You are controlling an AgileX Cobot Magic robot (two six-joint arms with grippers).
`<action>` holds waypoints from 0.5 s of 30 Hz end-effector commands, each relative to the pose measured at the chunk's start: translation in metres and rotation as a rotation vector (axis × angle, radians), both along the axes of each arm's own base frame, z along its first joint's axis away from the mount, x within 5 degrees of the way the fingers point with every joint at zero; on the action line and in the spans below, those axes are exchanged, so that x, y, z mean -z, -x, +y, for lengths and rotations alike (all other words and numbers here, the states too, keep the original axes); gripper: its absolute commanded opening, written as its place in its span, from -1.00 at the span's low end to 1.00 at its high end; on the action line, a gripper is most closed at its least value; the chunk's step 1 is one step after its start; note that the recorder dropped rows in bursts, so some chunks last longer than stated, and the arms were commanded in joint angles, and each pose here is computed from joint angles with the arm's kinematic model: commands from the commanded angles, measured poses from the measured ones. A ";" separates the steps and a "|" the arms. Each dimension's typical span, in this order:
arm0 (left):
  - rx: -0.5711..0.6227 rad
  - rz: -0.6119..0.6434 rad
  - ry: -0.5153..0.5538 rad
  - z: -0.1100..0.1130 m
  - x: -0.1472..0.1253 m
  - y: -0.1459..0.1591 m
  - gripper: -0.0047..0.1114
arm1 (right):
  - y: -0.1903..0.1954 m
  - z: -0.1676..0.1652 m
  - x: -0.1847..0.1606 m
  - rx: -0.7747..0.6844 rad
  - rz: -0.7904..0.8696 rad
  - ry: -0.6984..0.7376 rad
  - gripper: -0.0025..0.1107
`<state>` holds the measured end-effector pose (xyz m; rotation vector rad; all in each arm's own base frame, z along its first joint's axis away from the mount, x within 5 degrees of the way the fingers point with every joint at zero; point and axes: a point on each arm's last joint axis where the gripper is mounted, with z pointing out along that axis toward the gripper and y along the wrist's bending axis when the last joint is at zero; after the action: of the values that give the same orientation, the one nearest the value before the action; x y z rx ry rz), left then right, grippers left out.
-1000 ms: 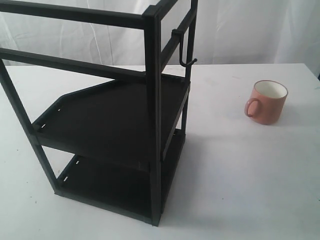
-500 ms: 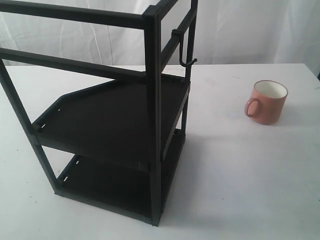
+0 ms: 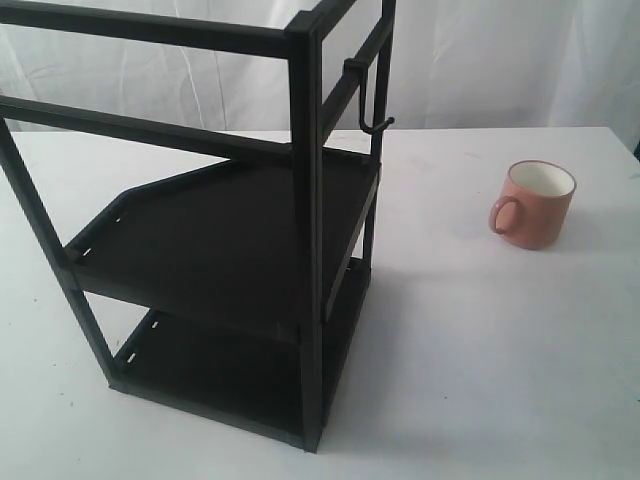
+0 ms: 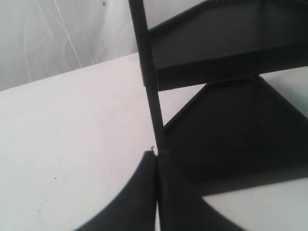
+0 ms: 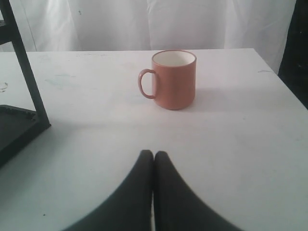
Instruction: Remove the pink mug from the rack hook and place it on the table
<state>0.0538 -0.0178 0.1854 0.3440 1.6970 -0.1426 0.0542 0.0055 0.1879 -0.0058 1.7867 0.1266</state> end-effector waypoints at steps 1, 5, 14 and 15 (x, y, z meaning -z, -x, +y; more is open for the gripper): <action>-0.041 0.001 0.009 0.002 0.001 0.000 -0.92 | 0.000 0.000 0.001 0.005 -0.013 0.015 -0.96; -0.089 0.001 0.009 0.005 0.001 -0.001 -0.92 | 0.000 0.000 0.001 0.005 -0.013 0.015 -0.96; -0.166 0.001 0.009 0.009 0.001 -0.002 -0.92 | 0.000 0.000 0.001 0.005 -0.013 0.015 -0.96; -0.166 0.001 0.009 0.009 0.001 -0.002 -0.92 | 0.000 0.000 0.001 0.005 -0.013 0.015 -0.96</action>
<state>0.0560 -0.0089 0.1854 0.2055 1.7172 -0.0233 0.0542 0.0055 0.1879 -0.0076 1.7867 0.1251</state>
